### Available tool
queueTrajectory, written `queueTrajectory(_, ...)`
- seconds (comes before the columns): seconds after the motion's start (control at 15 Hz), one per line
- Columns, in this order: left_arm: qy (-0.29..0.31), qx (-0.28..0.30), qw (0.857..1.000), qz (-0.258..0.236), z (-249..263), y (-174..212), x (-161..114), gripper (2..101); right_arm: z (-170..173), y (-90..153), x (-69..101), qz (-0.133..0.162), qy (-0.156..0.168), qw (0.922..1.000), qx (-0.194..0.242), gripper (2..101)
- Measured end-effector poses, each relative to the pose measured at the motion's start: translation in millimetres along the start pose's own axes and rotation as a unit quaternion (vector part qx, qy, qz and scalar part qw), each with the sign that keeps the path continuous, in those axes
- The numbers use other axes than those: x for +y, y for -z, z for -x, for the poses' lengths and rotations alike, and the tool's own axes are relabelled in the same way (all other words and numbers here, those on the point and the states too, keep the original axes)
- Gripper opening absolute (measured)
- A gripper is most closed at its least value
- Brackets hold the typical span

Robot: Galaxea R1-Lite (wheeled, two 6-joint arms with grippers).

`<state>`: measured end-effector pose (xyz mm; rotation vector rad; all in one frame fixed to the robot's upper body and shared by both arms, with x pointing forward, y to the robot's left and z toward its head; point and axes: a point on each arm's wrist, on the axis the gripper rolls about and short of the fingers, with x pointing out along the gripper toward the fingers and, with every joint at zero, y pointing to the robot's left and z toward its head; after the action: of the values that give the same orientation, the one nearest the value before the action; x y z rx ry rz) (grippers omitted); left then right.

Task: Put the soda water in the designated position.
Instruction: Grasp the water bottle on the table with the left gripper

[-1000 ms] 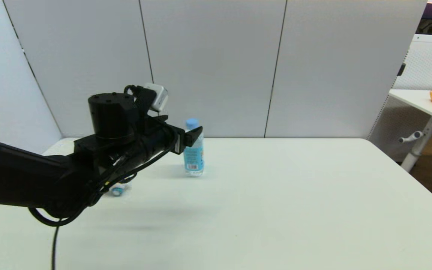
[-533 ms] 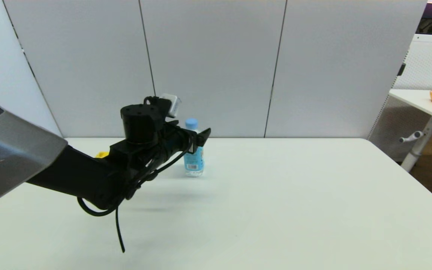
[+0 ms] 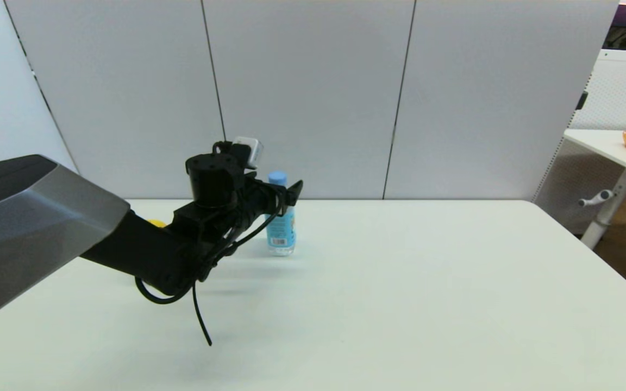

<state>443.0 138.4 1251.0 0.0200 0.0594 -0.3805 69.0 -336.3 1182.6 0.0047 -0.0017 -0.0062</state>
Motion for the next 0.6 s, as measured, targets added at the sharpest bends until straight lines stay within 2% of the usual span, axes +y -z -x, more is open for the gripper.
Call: queueTrajectory(0.6,-0.001,-0.009,1.000,0.001,1.1,-4.5,0.5,96.3,0.0,0.0,0.0,0.000,0.000,1.0000,0.000,98.0)
